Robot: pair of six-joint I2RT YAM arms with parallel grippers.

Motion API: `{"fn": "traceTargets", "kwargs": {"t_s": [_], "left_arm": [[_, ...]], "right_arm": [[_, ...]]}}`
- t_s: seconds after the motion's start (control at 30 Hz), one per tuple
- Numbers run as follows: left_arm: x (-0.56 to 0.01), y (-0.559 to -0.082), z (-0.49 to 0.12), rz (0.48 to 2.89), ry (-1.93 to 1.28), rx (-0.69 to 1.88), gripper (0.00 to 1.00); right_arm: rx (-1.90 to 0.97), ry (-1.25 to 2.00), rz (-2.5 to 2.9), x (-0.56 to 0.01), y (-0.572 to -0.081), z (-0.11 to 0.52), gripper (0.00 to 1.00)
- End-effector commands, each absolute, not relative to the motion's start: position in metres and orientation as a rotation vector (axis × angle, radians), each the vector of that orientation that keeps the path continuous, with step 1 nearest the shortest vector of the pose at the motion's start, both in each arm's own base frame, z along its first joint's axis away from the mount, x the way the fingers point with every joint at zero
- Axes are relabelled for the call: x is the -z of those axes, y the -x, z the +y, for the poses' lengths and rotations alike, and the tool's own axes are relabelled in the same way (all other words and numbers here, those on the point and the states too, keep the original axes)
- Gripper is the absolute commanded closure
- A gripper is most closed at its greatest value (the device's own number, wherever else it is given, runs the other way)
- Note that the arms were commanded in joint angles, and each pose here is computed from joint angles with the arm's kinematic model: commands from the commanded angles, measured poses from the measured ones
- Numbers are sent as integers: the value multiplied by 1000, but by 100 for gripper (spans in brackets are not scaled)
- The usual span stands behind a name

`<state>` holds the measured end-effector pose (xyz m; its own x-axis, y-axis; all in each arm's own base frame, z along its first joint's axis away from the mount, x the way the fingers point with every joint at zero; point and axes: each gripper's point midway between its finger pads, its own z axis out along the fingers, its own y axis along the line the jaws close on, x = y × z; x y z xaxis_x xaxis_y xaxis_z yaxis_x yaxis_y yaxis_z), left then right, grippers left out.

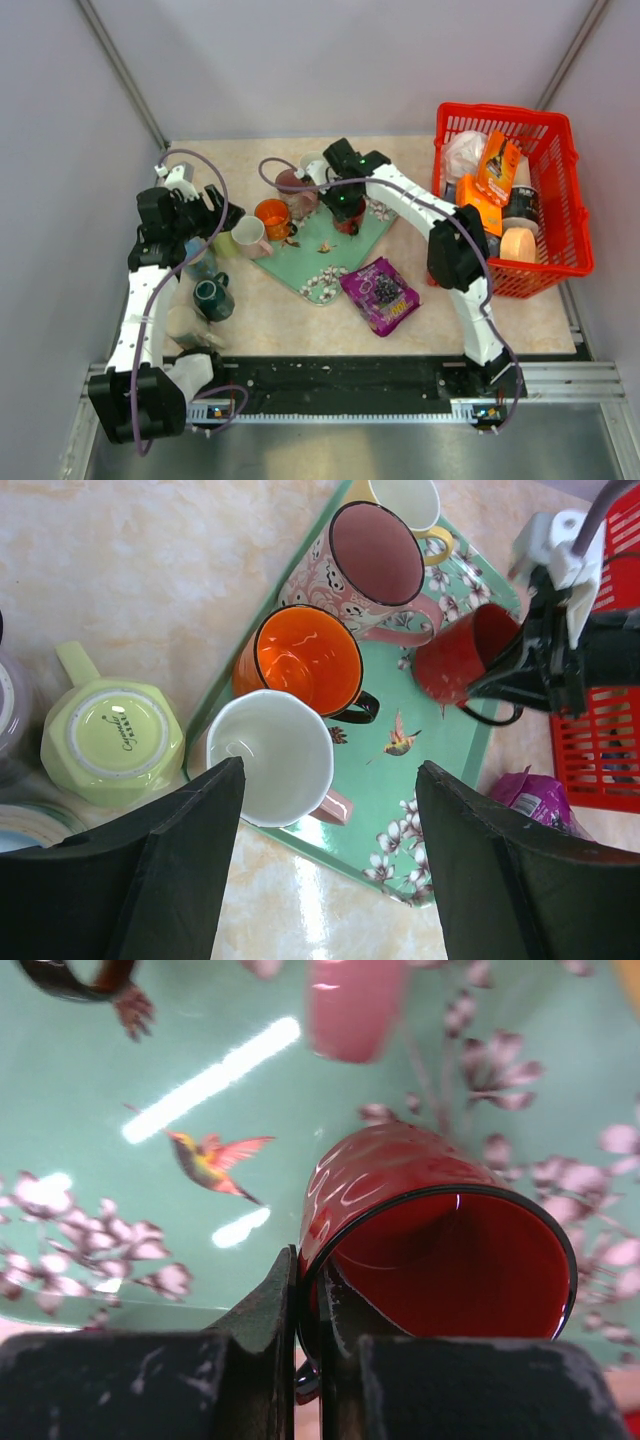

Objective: Turn the mug right side up
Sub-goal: Place the cup on the tray.

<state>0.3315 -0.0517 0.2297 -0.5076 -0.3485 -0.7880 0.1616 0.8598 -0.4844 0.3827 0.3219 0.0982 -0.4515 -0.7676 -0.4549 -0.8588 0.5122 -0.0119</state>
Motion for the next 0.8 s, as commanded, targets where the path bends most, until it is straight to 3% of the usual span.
{"fn": "traceTargets", "kwargs": {"t_s": [0.0,0.43,0.77], "left_arm": [[-265,-340,-50,1906,105,618,26],[-265,-340,-49,1912,94,612,26],[-266,-340,-46,1917,96,602,26]], "right_arm": [[-180,1369,2115,-155,-446,295,100],[-17,1514,1792,-155,-513,286,100],[-40,1644,1635,-137,-530,294,100]]}}
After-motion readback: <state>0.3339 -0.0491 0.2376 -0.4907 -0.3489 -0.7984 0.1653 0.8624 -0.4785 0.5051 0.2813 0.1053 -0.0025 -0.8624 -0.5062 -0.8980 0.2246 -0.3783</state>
